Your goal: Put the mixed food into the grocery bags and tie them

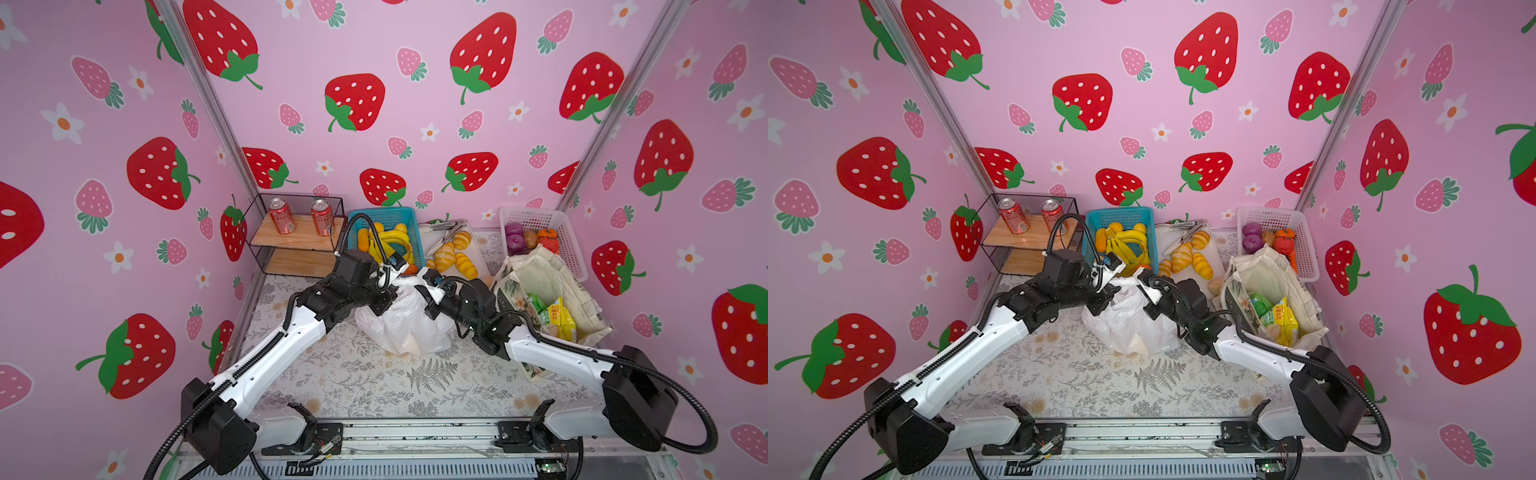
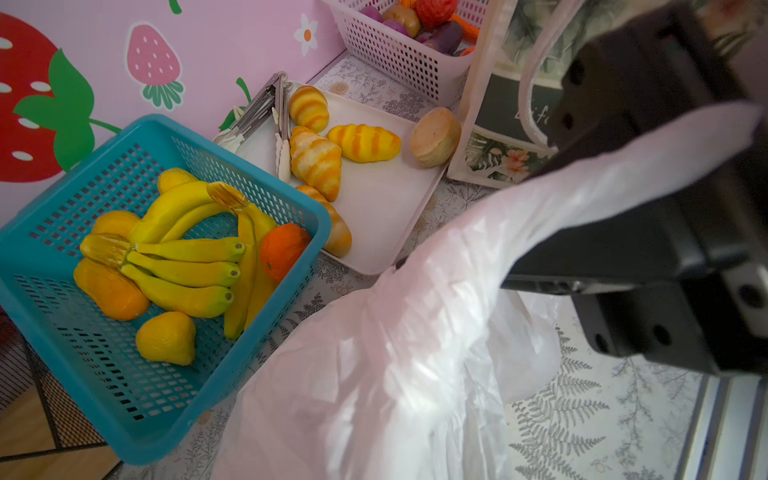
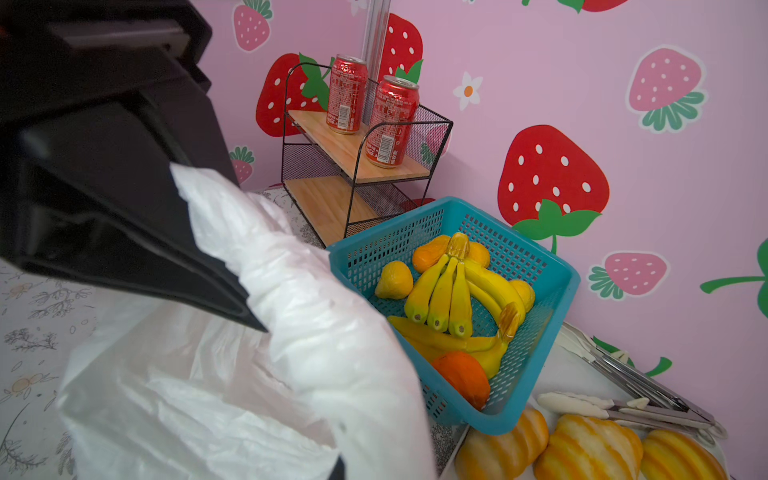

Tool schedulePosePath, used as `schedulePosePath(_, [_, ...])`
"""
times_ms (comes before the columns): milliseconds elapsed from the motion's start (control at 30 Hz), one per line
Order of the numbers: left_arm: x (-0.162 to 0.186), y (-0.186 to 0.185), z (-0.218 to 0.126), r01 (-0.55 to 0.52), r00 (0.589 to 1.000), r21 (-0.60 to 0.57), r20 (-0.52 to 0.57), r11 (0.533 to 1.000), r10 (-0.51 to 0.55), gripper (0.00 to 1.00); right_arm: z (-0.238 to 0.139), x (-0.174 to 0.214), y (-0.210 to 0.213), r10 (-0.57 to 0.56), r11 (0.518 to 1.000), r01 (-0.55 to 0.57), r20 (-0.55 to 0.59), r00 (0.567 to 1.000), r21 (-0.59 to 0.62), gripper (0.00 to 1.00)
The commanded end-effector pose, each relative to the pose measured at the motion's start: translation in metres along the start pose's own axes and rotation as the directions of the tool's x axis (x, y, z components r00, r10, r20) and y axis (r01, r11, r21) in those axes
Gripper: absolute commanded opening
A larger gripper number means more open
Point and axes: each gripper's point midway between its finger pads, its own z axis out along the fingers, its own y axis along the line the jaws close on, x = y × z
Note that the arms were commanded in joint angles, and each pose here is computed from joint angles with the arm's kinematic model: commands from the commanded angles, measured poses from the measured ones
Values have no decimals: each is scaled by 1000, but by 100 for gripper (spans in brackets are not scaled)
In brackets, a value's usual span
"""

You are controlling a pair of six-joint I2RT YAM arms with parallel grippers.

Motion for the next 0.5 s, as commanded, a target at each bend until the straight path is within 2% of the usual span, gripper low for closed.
schedulePosePath(0, [-28, -6, -18, 187, 978, 19, 86, 982, -188, 0, 1, 11, -9, 78, 994, -77, -11, 997, 84, 0])
schedulePosePath(133, [-31, -3, -22, 316, 944, -6, 101, 949, -313, 0, 0, 11, -5, 119, 988, -119, 5, 993, 94, 0])
schedulePosePath(267, [-35, -1, -27, 455, 885, -10, 121, 891, -450, 0, -1, 14, -1, 153, 984, -154, 17, 988, 94, 0])
schedulePosePath(467, [-29, -16, -28, 582, 806, 31, 113, 813, -581, 0, -5, 14, -8, 144, 981, -145, 19, 989, 127, 0])
